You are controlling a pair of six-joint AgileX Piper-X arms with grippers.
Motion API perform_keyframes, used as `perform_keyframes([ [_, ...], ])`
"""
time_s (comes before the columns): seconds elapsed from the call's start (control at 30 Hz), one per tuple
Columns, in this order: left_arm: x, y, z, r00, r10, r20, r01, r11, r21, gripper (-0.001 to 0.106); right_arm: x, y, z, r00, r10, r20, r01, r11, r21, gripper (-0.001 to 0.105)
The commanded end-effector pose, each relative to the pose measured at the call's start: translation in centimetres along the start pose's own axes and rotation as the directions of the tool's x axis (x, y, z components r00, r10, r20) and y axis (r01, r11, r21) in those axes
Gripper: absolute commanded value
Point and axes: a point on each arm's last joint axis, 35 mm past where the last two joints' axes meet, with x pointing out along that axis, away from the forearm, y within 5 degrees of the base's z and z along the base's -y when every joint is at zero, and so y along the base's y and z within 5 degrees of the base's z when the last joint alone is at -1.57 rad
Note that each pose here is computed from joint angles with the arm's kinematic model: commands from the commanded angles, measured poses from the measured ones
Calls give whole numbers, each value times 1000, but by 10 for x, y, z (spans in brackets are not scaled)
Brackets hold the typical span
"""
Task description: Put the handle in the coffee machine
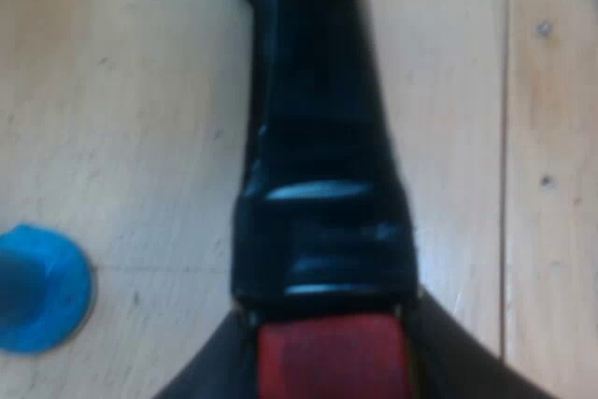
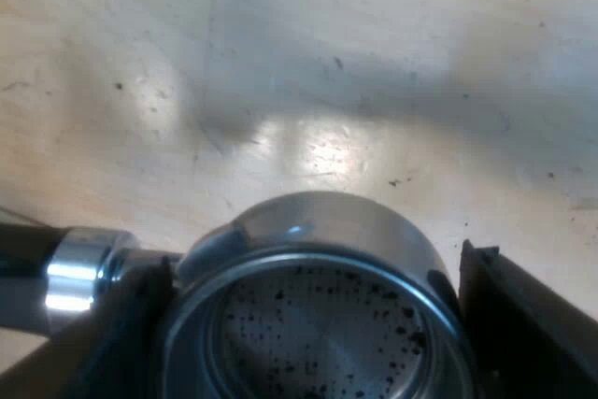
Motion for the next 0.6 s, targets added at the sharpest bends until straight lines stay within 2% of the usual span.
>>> perform_keyframes([
  [0.03, -1, -1, 1, 1000, -9, 10, 9, 1000, 30, 0, -8, 3, 3, 999, 38, 17, -38, 999, -28, 0],
  [0.2, -1, -2, 0, 1000, -18, 0, 18, 999, 31, 0, -8, 3, 3, 999, 19, 30, -18, 999, -28, 0],
  [0.23, -1, -2, -1, 1000, -19, -1, 19, 999, 30, 0, -8, 3, 3, 999, 19, 30, -19, 999, -28, 1],
  [0.3, -1, -2, -1, 1000, -19, -1, 19, 999, 30, 0, -8, 3, 3, 999, 19, 30, -19, 999, -28, 11],
  [0.37, -1, -2, -1, 1000, -20, -2, 20, 999, 29, 0, -8, 3, 3, 999, 19, 30, -19, 999, -28, 31],
  [0.4, -1, -2, -1, 1000, -20, -2, 20, 999, 29, 0, -8, 3, 3, 999, 19, 30, -19, 999, -28, 36],
  [0.47, -1, -2, -1, 1000, -20, -2, 20, 999, 25, 0, -8, 3, 3, 999, 20, 31, -19, 999, -31, 64],
  [0.53, -1, -2, -1, 1000, -20, -2, 20, 1000, 22, 0, -8, 3, 4, 999, 23, 35, -21, 999, -45, 80],
  [0.6, -1, -2, -1, 1000, -20, -2, 20, 1000, 23, 0, -8, 3, 4, 999, 27, 42, -25, 998, -65, 89],
])
